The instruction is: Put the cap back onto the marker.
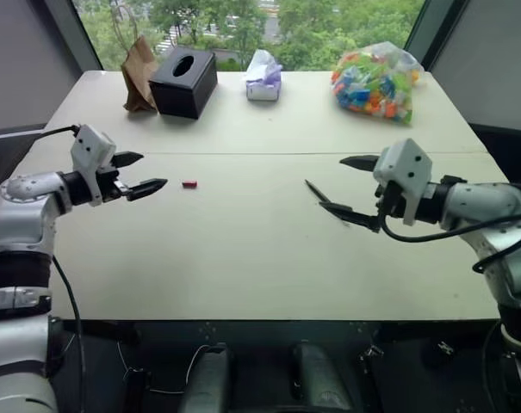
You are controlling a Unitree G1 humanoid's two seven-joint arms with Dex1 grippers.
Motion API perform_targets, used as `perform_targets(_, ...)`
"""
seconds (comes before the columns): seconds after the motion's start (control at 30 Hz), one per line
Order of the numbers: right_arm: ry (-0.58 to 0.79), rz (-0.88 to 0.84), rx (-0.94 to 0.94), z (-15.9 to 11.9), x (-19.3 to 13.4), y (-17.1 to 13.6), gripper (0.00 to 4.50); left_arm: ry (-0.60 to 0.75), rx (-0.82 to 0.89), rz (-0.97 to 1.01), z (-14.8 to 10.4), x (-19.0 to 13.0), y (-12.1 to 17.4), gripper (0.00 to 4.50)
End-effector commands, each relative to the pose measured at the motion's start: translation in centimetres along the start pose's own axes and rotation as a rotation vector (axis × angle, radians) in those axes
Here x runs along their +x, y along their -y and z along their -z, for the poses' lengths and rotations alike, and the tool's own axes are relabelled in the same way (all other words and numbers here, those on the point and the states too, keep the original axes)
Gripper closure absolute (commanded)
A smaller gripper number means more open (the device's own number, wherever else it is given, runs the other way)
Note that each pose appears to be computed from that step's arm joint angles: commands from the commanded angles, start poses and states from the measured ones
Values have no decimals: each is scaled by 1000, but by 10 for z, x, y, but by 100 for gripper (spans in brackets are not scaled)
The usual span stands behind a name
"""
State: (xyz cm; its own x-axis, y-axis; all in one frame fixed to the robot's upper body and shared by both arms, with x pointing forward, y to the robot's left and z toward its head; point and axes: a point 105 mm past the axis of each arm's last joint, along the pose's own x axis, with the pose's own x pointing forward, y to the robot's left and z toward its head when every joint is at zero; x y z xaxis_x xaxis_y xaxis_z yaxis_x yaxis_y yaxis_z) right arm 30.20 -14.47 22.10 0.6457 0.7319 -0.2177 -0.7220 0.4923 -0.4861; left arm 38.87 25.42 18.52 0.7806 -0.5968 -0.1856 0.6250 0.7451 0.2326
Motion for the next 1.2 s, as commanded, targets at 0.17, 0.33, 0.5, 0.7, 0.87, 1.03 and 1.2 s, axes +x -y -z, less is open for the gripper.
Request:
perform_targets(0.17, 25, 67, -21, -7, -7, -8, 4, -25, 6, 3, 18, 38, 2, 4)
perform_targets(0.33, 11, 105, -4, -5, -14, -15, 4, -67, -1, -13, 28, 54, 6, 4)
perform_targets(0.5, -2, 140, 14, -4, -20, -20, 4, -94, -17, -65, 35, 59, 3, 4)
perform_targets(0.7, -8, 164, 22, -3, -24, -23, 4, -126, -45, -82, 44, 64, 6, 4)
perform_targets(0.87, -9, 172, 20, -4, -25, -22, 4, -139, -57, -63, 47, 68, 12, 4)
perform_targets(1.03, -15, 195, 13, -4, -27, -20, 4, -163, -50, -68, 51, 70, 13, 4)
perform_targets(1.2, -22, 213, 7, -5, -31, -20, 4, -161, -51, -67, 49, 76, 16, 4)
